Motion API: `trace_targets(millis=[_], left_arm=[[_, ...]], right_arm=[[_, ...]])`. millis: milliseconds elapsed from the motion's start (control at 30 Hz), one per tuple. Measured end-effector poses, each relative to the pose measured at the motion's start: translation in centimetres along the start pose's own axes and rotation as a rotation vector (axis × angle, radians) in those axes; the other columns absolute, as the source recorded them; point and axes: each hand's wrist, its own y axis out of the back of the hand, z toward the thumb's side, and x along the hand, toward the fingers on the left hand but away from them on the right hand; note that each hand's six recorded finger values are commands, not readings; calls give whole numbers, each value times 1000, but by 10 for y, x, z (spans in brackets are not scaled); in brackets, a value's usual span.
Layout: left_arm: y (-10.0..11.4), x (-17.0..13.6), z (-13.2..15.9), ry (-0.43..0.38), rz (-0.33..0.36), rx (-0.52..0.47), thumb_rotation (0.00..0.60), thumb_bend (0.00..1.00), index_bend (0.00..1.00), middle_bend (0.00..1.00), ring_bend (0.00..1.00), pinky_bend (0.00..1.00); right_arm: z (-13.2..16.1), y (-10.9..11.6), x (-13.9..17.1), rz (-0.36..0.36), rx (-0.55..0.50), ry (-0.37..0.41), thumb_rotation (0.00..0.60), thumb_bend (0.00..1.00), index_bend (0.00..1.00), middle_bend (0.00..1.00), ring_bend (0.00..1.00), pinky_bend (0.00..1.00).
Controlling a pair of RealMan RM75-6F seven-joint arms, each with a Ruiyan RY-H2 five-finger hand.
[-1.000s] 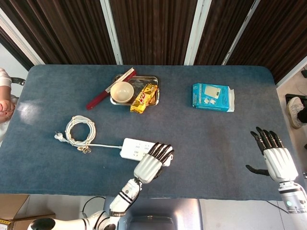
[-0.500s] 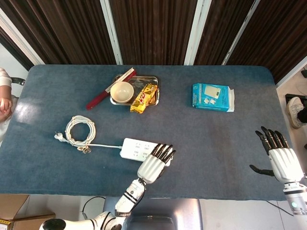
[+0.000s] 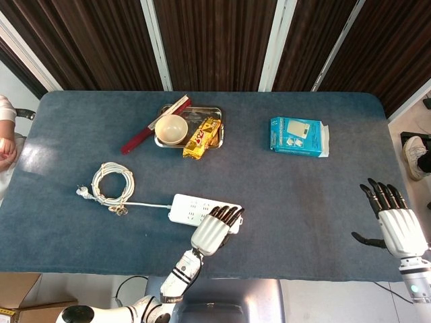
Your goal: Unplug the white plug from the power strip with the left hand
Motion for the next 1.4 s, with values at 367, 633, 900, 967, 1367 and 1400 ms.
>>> trace_targets(millis=[367, 633, 900, 967, 1367, 1400], left_arm=[[1, 1, 2, 6, -5, -66, 600, 382, 142, 211, 179, 314], [3, -2, 4, -3, 13, -154, 600, 456, 298, 351, 275, 373], [12, -3, 3, -11, 39, -204, 600, 501, 337, 392, 300, 408], [13, -5, 3, -12, 36, -219, 600, 509, 339, 396, 301, 410], [26, -13, -13, 3, 38, -236, 600, 518, 343, 404, 302, 413], [27, -14, -13, -1, 44, -235, 600, 518, 343, 403, 302, 413]], right_arm=[[-1, 1, 2, 1, 4, 0, 600, 209, 0, 0, 0, 0], [3, -1, 1, 11, 11, 12, 600, 208, 0, 0, 0, 0], [9, -2, -1, 15, 21, 31, 600, 208, 0, 0, 0, 0], [13, -3, -3, 15, 34, 52, 600, 208, 0, 0, 0, 0], [92, -30, -51, 38, 153, 348, 600, 333, 0, 17, 0, 0], [103, -35, -57, 38, 162, 389, 600, 360, 4, 28, 0, 0]])
